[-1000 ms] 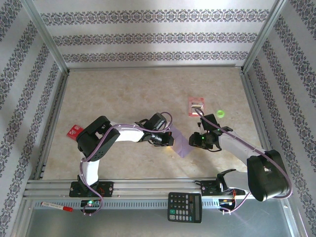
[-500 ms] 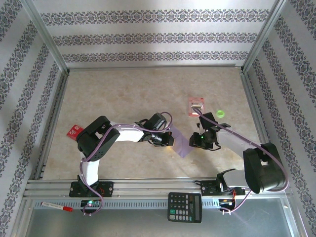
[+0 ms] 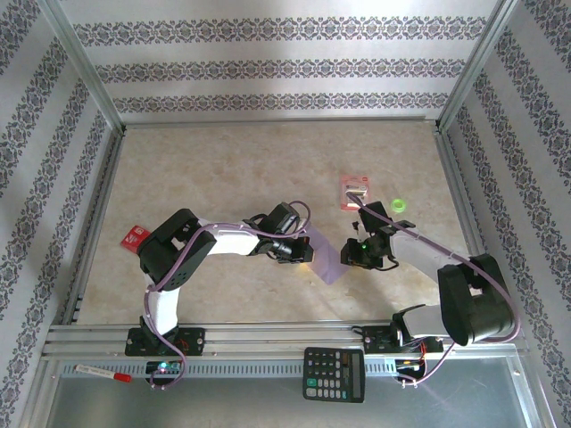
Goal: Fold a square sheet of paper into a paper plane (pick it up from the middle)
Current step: Turn over the paper at the center of the table.
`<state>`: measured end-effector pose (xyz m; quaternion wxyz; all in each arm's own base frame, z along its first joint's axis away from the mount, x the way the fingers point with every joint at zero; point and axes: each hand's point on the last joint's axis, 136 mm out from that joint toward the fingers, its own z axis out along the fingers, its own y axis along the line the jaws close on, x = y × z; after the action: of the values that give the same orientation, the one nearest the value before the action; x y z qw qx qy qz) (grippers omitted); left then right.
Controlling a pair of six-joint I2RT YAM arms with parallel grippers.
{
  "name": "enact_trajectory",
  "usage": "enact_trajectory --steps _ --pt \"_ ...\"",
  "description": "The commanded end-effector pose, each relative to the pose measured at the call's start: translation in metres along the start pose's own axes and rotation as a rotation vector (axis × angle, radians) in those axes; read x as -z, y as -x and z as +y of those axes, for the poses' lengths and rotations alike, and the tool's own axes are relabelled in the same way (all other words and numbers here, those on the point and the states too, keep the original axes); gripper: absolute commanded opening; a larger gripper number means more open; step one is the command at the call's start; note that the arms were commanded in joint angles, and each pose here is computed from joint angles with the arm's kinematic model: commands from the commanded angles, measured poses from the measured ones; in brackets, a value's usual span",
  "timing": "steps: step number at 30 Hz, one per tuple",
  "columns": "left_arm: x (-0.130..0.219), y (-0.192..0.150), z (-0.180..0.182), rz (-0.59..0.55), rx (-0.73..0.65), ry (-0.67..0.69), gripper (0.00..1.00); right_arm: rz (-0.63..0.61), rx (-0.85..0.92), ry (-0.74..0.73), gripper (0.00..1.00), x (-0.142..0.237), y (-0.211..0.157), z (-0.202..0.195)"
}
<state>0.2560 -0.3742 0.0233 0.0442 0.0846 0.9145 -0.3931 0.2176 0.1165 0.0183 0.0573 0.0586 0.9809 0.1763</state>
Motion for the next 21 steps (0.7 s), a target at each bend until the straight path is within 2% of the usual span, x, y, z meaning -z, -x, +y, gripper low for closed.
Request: enact_trajectory --steps 1,8,21 --pt "-0.0006 0.0033 0.0005 0.002 -0.017 -0.02 0.0 -0.005 0.013 -0.057 0.32 0.0036 0.0037 -0.0064" --pt "-0.0002 0.0049 -0.0011 0.001 -0.021 -0.023 0.0 -0.011 0.031 -0.071 0.35 0.0068 0.0068 -0.0056" --pt "0.0006 0.0076 -0.0004 -0.001 -0.019 -0.028 0.0 0.042 0.042 -0.048 0.32 -0.0003 0.0008 0.0014"
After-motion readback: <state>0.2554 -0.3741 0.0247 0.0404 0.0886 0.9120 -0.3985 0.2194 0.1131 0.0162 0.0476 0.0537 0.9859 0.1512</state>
